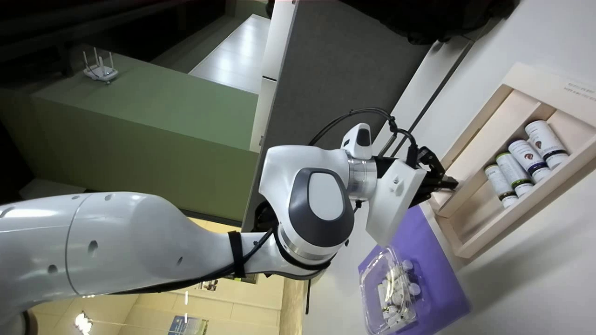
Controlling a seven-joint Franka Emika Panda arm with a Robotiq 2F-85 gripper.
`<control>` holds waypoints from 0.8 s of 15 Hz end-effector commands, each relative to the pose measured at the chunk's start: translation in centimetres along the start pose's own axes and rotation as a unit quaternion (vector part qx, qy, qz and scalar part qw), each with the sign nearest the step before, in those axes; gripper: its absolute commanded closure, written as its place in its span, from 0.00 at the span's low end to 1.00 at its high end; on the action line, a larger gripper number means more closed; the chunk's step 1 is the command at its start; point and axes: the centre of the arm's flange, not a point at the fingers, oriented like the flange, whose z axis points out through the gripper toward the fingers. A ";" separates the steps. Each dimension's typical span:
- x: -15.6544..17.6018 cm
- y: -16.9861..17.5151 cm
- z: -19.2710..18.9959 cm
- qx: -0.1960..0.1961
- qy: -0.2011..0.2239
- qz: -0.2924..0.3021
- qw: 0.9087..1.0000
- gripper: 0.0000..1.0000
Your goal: Pick the object in the upper segment of the box and put it on the table
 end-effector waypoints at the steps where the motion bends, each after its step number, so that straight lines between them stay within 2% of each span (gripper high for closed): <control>1: 1.6 0.0 -3.7 0.005 0.011 0.011 1.000 0.97; 4: 2.8 -0.6 -5.6 0.006 0.014 -0.004 1.000 0.97; 5: 2.9 -0.7 -5.7 0.014 0.014 -0.022 1.000 0.62; 8: 3.4 -0.3 -5.0 0.034 -0.009 -0.065 0.997 0.61; 12: 3.5 1.8 -3.5 0.030 -0.047 -0.103 0.993 0.40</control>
